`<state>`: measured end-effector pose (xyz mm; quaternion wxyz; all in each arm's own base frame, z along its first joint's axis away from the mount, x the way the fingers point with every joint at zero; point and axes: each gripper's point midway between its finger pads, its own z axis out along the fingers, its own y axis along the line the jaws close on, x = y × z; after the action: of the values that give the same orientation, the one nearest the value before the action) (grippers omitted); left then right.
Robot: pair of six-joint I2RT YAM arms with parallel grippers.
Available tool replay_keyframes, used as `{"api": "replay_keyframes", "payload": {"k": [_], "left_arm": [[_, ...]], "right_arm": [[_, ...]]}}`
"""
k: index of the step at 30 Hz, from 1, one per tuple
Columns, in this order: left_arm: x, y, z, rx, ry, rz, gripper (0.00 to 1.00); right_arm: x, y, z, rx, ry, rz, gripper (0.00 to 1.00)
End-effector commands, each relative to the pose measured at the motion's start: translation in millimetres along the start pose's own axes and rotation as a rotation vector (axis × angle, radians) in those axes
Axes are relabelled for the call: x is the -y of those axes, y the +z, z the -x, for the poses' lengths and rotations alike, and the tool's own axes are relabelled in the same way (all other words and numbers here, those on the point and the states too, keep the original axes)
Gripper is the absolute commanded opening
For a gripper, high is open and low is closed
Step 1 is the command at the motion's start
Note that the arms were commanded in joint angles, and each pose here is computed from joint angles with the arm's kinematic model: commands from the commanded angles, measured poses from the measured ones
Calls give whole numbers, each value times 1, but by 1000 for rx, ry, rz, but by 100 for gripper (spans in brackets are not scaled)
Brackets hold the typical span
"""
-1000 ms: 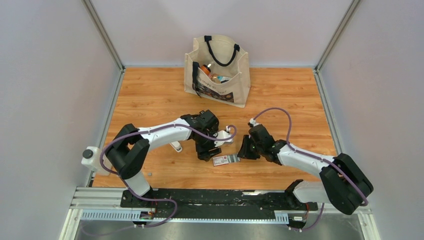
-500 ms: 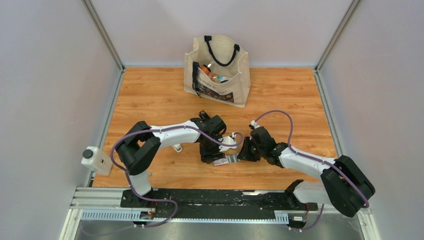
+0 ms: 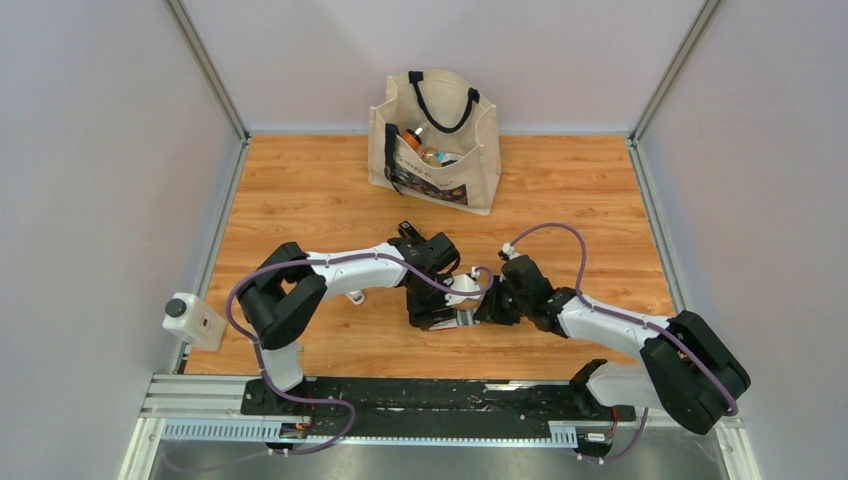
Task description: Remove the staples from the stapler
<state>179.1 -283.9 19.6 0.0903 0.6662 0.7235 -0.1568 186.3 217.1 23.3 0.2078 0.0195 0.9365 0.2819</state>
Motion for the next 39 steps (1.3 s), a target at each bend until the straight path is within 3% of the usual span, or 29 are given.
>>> {"api": "replay_keyframes", "payload": {"k": [1,34,39], "left_arm": [[-2,1,21,51,7,-6,65],[-3,0,26,61,18,-3,64],[-2,-1,23,56,16,3,63]], "right_arm": [[-8,-1,4,23,15,43,19],[-31,8,-1,-25,4,102,18],[-21,2,-1,-15,-35,52,35]]}}
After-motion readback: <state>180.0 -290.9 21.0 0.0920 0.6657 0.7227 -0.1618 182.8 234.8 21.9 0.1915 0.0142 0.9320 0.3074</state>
